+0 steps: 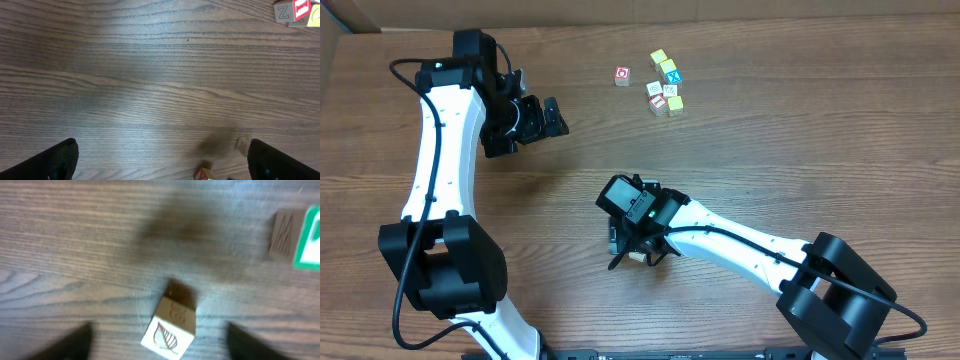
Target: Flip 5 blocks
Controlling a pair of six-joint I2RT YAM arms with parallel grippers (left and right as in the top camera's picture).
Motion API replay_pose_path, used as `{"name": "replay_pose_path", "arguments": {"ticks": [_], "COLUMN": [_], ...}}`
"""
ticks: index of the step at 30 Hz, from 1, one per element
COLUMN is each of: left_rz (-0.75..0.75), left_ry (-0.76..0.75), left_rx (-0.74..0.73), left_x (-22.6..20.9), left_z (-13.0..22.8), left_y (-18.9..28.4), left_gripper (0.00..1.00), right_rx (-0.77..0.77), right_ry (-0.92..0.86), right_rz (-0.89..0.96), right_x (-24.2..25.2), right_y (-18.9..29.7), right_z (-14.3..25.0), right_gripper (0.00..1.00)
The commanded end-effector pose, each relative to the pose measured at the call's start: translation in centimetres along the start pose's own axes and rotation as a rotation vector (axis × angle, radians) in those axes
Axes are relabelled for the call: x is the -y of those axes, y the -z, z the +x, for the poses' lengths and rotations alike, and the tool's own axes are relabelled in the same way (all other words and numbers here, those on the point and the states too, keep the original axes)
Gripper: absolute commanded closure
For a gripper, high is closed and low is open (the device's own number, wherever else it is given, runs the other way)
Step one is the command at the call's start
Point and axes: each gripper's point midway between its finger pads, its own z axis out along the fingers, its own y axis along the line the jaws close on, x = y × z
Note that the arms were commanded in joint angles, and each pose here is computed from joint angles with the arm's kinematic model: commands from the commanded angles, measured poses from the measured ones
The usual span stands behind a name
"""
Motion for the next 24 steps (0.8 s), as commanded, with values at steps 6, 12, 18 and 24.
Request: {"name": "replay_pose_path", "arguments": {"ticks": [6,12,18,24], "left_rz": [0.005,0.006,0.006,0.005], "left_ry": [0.003,0.003,0.003,0.003], "left_rx": [0.026,0.027,0.027,0.026], "left_x": [0.3,0.3,0.3,0.3], "left_z": [-0.6,-0.6,-0.6,-0.6], "left_y": [0.7,0.7,0.7,0.7], "left_gripper": [0.00,0.01,0.00,0.00], "right_rx": [0.015,0.037,0.042,0.057], "right_ry": [-0.161,-0.136,-0.137,-0.153], "right_rz": [-0.004,-0.041,-0.002,0.000], "right_x": [-0.1,-1.2,-0.3,-0.2], "right_y": [-0.6,-1.0,-1.2,-1.4], "right_z": [1.7,2.0,2.1,2.0], "right_gripper": [0.43,0.56,0.58,0.57]}}
